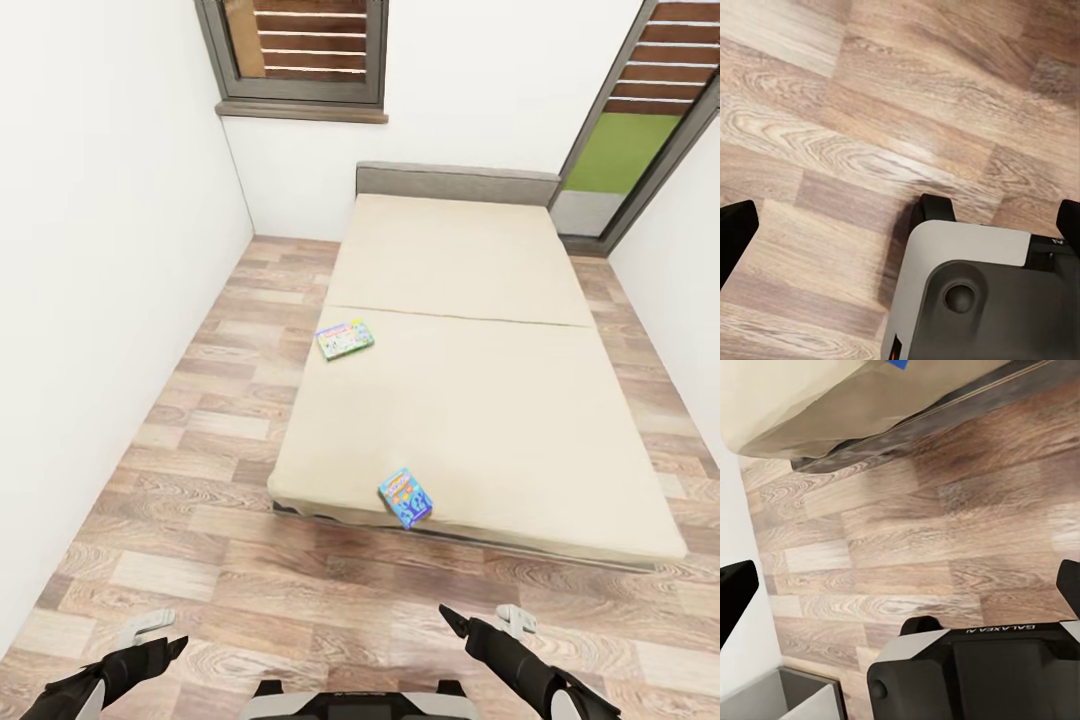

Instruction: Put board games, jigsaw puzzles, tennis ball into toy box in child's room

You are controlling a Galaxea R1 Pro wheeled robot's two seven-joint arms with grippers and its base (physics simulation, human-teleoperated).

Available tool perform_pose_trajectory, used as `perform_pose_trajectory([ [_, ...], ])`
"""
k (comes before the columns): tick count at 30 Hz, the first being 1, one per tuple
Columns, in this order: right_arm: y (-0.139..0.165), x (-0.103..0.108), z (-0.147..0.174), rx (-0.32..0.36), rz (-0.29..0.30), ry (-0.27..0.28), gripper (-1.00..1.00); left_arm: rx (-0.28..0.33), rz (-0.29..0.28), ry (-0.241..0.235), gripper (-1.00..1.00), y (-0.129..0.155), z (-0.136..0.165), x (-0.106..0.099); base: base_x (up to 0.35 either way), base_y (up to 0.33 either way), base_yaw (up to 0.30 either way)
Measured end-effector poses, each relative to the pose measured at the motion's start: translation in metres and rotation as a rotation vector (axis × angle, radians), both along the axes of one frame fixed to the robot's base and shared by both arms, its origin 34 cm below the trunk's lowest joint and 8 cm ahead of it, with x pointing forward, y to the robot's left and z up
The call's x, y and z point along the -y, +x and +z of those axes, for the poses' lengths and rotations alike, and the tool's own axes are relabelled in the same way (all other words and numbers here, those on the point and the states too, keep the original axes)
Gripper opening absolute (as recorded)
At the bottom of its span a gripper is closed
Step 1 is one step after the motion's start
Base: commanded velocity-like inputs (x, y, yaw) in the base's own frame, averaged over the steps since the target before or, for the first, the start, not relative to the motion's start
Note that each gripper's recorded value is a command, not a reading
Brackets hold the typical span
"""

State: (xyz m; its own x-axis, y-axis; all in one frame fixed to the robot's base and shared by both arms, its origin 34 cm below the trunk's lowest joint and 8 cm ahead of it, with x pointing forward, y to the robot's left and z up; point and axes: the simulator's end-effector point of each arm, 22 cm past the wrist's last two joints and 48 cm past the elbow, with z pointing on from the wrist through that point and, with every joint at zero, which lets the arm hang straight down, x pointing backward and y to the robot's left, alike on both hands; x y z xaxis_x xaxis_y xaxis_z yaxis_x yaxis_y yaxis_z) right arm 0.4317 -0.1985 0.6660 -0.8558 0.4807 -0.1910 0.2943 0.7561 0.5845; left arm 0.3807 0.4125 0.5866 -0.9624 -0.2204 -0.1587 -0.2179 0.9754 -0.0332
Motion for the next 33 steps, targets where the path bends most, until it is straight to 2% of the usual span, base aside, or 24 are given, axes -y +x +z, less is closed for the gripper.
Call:
perform_pose_trajectory([
  [13,-0.011,0.000,-0.004,-0.024,-0.003,-0.001,1.00,0.024,-0.002,-0.004,1.00,0.009,0.005,0.003,0.000,0.000,0.000],
  [33,0.002,0.002,0.006,0.020,-0.006,-0.013,1.00,0.050,-0.002,-0.009,1.00,0.018,0.012,0.008,0.000,0.000,0.000],
])
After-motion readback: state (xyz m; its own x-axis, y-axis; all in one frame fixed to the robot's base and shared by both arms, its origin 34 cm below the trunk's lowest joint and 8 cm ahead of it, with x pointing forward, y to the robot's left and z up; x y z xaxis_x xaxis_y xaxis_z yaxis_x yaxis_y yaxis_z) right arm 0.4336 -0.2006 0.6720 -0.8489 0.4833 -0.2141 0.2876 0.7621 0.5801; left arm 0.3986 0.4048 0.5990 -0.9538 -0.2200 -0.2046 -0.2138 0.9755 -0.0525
